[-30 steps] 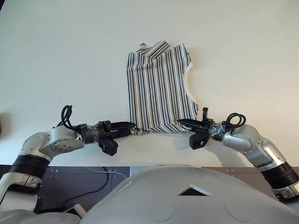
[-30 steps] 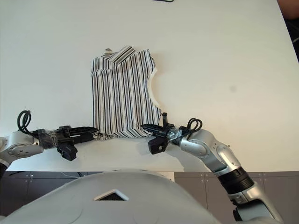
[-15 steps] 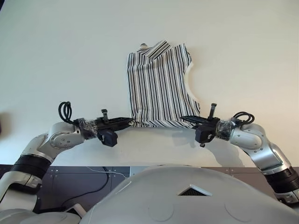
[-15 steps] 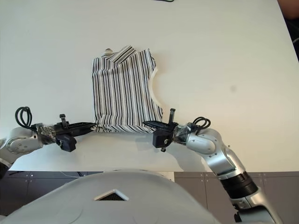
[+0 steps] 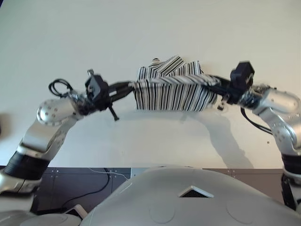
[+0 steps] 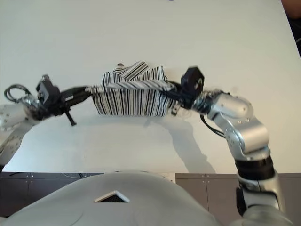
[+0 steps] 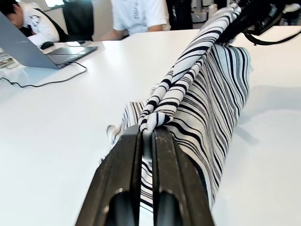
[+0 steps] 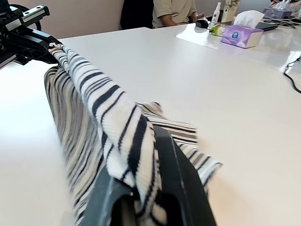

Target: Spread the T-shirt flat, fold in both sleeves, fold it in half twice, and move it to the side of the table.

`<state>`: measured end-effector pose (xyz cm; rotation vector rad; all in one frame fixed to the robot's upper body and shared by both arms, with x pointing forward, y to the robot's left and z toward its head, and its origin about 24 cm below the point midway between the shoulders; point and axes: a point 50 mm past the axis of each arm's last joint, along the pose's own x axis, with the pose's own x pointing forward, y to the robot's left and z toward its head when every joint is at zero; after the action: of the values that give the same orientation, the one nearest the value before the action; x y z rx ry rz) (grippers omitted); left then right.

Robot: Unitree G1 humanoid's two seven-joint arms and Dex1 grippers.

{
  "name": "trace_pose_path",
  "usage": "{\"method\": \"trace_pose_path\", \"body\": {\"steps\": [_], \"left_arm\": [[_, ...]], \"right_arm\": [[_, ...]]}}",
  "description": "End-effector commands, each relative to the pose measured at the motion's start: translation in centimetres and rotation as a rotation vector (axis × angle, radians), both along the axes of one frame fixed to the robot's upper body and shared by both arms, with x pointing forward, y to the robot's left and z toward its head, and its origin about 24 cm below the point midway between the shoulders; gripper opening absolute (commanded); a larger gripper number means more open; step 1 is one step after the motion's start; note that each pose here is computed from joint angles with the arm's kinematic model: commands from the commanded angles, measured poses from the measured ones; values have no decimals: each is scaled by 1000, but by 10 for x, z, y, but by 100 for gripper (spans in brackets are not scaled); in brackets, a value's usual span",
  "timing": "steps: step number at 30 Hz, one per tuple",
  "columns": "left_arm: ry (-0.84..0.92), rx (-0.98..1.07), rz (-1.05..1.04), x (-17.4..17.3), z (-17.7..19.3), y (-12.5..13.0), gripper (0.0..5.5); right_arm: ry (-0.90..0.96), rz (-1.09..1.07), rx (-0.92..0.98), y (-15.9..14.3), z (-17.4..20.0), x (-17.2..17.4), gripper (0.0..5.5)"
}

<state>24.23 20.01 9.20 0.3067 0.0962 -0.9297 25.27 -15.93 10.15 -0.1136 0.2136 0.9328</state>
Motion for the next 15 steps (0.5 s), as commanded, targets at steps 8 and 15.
{"method": "trace_pose_path", "body": {"steps": [8,15], "left_arm": [[24,121,168,54,-63,-10,10],[39,-99,316,67,-54,-12,95]], "right_arm": [[61,-160,-110,28,-63,71,10],[11,-265,-56,22,-57,92,125]]}}
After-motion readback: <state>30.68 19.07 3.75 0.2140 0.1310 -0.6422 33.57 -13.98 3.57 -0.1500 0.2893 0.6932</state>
